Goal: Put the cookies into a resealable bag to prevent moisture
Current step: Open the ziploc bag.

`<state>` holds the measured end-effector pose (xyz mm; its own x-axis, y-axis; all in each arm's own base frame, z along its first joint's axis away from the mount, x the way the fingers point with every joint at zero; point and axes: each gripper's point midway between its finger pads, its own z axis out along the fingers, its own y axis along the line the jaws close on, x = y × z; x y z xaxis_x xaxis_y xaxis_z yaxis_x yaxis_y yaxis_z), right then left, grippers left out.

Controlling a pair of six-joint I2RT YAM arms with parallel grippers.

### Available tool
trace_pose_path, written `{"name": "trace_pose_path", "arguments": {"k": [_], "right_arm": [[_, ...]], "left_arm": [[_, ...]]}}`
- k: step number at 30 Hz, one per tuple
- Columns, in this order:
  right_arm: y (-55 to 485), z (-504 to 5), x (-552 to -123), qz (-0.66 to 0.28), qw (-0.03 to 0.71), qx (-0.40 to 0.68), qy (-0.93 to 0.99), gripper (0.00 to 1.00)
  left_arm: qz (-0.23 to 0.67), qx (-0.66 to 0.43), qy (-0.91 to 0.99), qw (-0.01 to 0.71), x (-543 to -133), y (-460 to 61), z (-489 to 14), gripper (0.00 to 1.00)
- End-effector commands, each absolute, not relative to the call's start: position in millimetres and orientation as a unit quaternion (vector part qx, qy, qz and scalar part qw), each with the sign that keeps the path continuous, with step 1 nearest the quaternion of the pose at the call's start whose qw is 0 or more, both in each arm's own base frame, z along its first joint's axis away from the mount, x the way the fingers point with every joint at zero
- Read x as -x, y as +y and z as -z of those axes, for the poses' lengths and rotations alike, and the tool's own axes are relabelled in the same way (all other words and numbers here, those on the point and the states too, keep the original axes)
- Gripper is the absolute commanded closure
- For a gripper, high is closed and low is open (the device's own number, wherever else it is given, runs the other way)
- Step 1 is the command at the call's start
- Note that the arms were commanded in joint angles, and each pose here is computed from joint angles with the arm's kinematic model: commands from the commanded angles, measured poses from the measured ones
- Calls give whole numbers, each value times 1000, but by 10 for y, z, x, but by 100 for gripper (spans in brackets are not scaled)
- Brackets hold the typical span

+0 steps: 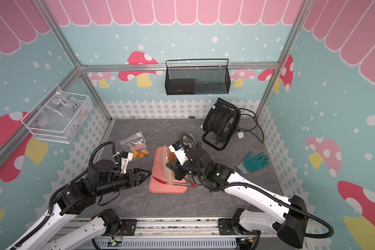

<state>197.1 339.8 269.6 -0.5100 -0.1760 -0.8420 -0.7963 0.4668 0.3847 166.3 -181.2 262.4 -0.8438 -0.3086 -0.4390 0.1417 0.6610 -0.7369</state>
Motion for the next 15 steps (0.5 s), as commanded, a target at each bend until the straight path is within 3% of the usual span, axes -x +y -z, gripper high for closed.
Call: {"name": "trace_pose_path", "arguments": {"k": [1, 6, 12, 15], "right_arm": [[3617, -2760, -1989, -448, 389, 328, 735, 100], [3805, -2707, -2035, -468, 383, 337, 722, 100], [3911, -2732, -2011, -486, 373, 352, 708, 100], [3894, -2757, -2005, -491, 373, 353, 704, 100]], "left_arm": [[418, 47, 854, 305, -1761, -1833, -2704, 36], [448, 83, 829, 324, -1920, -1883, -2764, 32], [441, 79, 837, 314, -2065, -1978, -2635, 38], [427, 95, 846, 305, -2132, -1898, -2543, 46]]}}
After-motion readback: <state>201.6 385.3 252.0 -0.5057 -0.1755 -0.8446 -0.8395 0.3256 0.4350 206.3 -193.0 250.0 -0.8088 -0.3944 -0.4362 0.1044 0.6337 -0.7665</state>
